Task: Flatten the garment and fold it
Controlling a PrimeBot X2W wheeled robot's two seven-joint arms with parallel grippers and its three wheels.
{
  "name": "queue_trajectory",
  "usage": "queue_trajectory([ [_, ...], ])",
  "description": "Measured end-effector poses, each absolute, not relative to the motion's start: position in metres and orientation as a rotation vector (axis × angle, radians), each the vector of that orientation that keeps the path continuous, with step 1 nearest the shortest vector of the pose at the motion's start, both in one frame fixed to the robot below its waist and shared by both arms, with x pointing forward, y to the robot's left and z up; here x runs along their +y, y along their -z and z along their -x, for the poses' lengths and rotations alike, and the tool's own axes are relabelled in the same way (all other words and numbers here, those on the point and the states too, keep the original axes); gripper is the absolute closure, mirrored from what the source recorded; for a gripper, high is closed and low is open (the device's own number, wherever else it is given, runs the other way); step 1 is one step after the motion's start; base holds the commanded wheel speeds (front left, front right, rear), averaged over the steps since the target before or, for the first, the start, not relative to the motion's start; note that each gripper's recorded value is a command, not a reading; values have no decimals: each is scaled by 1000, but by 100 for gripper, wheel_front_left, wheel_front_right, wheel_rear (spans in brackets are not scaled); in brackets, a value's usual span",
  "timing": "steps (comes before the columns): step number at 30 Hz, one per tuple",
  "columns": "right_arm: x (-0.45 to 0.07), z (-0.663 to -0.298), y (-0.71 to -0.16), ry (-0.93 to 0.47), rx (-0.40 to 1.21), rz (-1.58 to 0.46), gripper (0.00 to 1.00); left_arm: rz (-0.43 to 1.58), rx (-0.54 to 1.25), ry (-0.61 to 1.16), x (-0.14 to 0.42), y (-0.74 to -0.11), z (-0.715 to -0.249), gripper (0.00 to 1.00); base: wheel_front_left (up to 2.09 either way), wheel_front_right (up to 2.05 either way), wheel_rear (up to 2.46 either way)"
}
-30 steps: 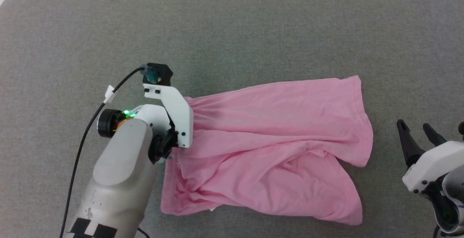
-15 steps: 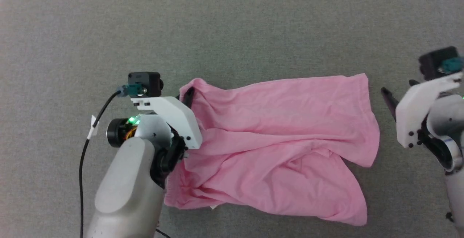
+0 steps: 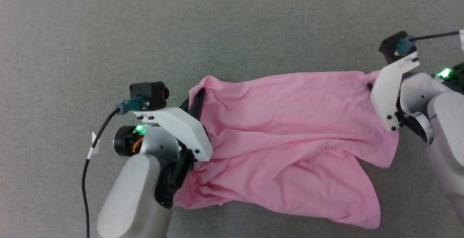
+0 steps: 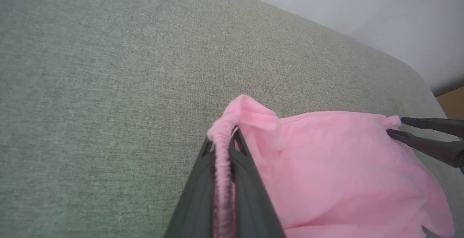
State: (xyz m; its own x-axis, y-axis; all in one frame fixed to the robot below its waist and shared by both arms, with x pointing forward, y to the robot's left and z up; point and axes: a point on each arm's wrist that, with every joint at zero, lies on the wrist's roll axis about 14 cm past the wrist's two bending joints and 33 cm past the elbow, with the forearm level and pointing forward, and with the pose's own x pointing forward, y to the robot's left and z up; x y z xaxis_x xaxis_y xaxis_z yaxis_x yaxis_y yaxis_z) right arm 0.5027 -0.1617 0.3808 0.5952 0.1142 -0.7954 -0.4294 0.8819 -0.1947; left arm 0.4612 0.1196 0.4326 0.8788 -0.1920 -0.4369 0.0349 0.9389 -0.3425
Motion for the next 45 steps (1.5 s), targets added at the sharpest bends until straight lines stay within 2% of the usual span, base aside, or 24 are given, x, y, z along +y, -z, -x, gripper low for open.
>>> queue_trajectory([
  [2,-161,-504,-377,-332,893,410,0,337,492,119,119,-431,-460,100,0,0,0],
  [3,-162,-504,-376,-335,903,417,28,338,494,118,119,-430,-460,100,0,0,0],
  [4,-161,-504,-376,-338,911,414,83,344,496,118,119,-430,-459,100,0,0,0],
  [5,-161,-503,-375,-342,921,409,100,345,497,118,119,-429,-458,100,0,0,0],
  [10,-158,-498,-380,-356,931,349,100,372,475,117,120,-437,-459,100,0,0,0],
  [15,-162,-507,-402,-319,894,146,100,420,419,139,121,-458,-472,100,0,0,0],
  [19,-152,-538,-454,-327,763,24,100,478,302,161,125,-504,-503,100,0,0,0],
  [23,-136,-570,-513,-363,615,-30,100,387,229,167,134,-541,-537,100,0,0,0],
  [30,-126,-614,-604,-363,390,49,100,314,98,125,149,-609,-596,100,0,0,0],
  [35,-130,-643,-683,-300,144,92,100,275,-75,109,145,-677,-631,100,0,0,0],
  [36,-130,-643,-683,-300,144,92,100,275,-75,109,145,-677,-631,100,0,0,0],
  [41,-135,-655,-744,-259,-95,49,100,252,-286,99,148,-738,-639,100,0,0,0],
  [45,-132,-660,-748,-263,-130,25,100,237,-335,105,151,-741,-642,100,0,0,0],
])
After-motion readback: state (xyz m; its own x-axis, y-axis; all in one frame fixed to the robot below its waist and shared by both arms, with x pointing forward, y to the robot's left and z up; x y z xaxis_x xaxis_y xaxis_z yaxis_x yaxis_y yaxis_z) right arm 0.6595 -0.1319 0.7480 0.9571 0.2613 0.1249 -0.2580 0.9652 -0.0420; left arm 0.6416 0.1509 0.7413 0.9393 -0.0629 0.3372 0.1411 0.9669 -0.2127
